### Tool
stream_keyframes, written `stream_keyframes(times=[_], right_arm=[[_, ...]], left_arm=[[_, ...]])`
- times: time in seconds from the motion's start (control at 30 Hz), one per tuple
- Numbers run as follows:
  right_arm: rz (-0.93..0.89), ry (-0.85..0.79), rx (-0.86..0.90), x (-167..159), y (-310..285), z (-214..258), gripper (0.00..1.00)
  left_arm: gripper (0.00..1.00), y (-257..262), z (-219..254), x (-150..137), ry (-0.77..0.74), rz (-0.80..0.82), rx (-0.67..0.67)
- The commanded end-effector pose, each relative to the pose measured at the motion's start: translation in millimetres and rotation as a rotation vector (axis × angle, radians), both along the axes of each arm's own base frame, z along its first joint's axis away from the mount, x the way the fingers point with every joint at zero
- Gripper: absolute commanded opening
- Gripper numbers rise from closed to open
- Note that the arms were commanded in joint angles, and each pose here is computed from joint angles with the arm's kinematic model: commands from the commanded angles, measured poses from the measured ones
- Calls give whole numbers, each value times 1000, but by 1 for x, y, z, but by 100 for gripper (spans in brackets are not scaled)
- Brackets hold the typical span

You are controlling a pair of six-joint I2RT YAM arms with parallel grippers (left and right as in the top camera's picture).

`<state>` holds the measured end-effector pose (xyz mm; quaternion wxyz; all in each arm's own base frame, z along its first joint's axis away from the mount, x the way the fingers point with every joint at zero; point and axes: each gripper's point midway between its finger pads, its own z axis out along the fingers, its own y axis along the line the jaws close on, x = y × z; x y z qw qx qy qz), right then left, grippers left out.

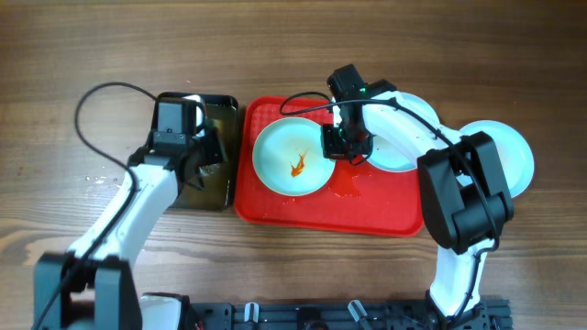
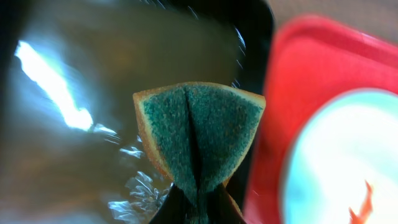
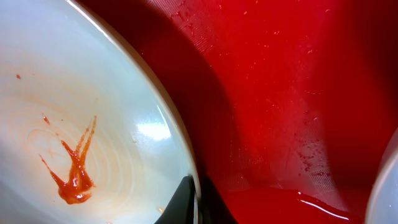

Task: Clean dirty plates on tray and stack at the side
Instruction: 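Carry the sponge with the left gripper to the left plate, then scrub the left plate with the sponge while the right gripper holds it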

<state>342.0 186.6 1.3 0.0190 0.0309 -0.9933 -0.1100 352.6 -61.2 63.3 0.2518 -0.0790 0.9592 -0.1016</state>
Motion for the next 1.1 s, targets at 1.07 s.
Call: stream_keyframes(times=[1.07], right_arm=[[22, 0, -126, -2, -24, -17, 4]], left_arm=[[4, -129, -102, -24, 335, 27, -413]])
